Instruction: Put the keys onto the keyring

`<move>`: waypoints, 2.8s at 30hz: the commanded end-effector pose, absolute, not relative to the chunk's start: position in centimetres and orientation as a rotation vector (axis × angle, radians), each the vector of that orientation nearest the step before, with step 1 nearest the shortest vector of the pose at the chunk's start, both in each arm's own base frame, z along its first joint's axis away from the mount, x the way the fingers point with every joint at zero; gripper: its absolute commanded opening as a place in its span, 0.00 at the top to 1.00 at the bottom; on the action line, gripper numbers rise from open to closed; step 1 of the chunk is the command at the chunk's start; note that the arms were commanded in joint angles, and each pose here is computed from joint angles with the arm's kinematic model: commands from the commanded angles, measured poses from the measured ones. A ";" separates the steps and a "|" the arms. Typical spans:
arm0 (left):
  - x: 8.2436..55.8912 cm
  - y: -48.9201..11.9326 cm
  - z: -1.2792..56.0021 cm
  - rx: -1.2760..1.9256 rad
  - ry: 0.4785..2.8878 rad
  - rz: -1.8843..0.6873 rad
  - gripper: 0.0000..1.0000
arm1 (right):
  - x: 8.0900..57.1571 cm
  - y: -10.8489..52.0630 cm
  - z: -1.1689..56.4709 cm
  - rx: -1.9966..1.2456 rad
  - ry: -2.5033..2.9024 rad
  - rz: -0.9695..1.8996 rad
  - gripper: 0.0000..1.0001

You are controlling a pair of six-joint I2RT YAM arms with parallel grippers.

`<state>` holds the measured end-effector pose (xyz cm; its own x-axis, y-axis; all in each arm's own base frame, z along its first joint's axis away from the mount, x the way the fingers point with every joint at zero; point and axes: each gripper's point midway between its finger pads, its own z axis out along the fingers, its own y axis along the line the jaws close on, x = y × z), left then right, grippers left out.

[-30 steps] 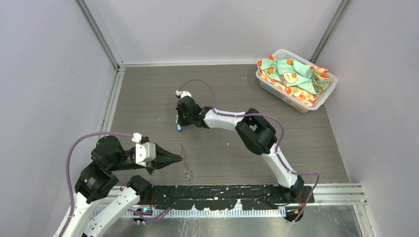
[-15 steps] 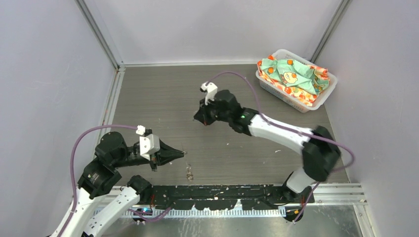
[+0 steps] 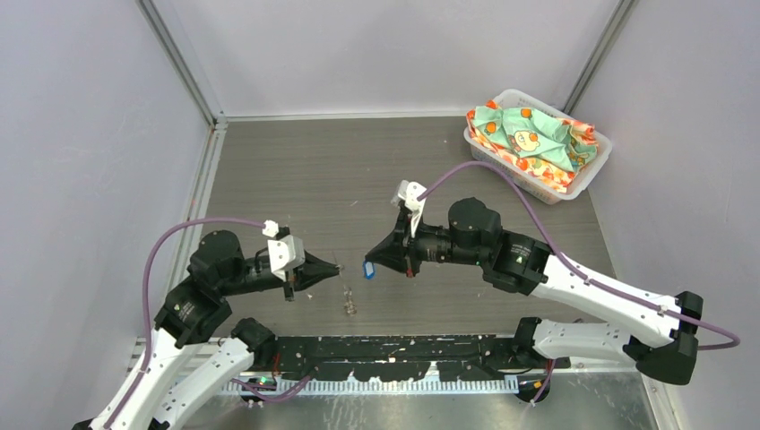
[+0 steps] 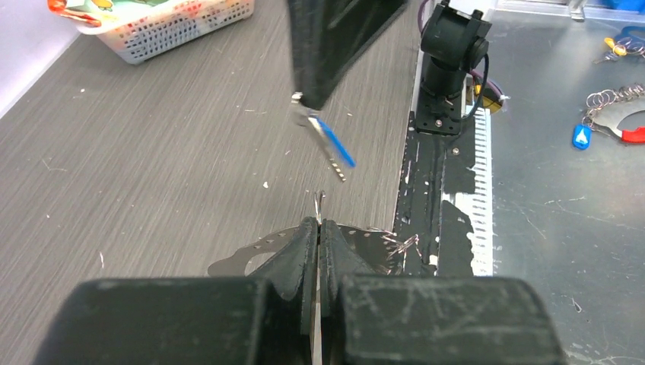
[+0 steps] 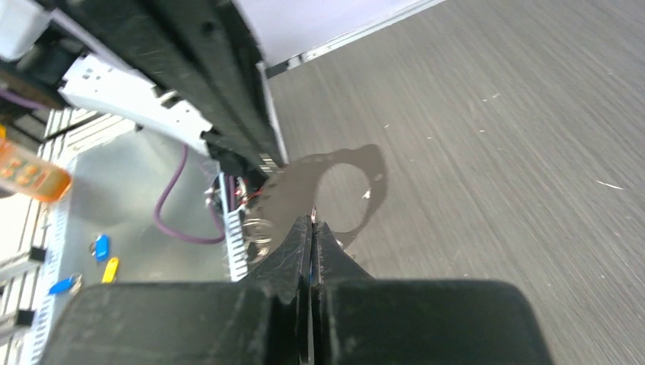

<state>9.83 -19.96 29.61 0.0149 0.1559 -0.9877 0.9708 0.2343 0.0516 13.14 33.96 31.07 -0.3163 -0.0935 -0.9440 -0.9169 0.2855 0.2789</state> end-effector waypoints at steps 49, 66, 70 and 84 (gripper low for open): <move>10.6 -20.0 30.7 1.215 1.265 -0.825 1.00 | 10.9 39.5 34.0 -0.965 1.650 1.151 0.99; 10.1 -19.7 31.1 1.222 1.225 -0.816 1.00 | 12.0 38.3 33.7 -0.851 1.695 1.113 0.99; 10.0 -19.8 31.2 1.224 1.219 -0.818 1.00 | 11.8 38.1 34.0 -0.840 1.685 1.130 0.99; 9.5 -19.9 33.0 1.180 1.167 -0.855 1.00 | 12.1 37.4 32.9 -0.795 1.719 1.125 0.99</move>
